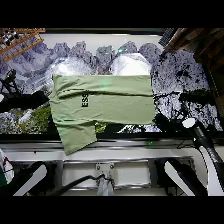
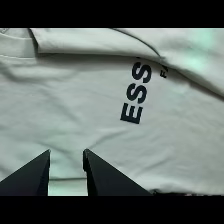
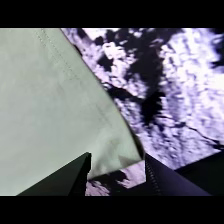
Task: Fold the clothes and pants, and hang the long-sleeved shirts on hangers.
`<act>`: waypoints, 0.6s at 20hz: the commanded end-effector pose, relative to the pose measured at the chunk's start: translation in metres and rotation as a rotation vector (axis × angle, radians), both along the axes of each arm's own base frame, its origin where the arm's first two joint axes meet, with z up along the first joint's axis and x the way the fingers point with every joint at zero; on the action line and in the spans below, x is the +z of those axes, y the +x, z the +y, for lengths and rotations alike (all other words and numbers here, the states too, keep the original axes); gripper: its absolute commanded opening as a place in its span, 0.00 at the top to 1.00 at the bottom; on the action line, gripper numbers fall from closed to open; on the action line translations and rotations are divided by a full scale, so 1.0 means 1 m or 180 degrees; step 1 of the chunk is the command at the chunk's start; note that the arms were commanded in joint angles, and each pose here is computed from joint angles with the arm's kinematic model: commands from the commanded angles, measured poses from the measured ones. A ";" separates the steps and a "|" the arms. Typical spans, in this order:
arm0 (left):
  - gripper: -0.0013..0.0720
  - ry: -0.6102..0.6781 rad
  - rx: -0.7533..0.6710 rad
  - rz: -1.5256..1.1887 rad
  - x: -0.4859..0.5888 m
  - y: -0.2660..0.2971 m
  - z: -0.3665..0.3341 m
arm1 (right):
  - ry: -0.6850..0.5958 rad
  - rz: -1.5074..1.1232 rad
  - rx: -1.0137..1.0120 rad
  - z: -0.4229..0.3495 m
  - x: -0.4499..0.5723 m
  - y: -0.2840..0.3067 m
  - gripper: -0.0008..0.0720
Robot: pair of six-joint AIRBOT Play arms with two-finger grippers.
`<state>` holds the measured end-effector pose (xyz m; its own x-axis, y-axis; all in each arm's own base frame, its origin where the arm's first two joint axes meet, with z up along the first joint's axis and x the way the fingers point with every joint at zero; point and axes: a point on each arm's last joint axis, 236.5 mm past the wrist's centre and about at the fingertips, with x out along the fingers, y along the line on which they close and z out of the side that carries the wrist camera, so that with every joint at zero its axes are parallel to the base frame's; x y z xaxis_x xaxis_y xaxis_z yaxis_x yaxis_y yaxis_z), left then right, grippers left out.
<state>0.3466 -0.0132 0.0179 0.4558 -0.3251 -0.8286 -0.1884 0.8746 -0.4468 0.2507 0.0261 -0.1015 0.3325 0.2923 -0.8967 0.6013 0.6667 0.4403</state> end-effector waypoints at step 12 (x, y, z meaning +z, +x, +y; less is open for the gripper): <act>0.29 -0.0040 0.0348 0.0985 -0.100 -0.085 0.012 | -0.0124 -0.0219 -0.0027 -0.005 -0.001 0.019 0.96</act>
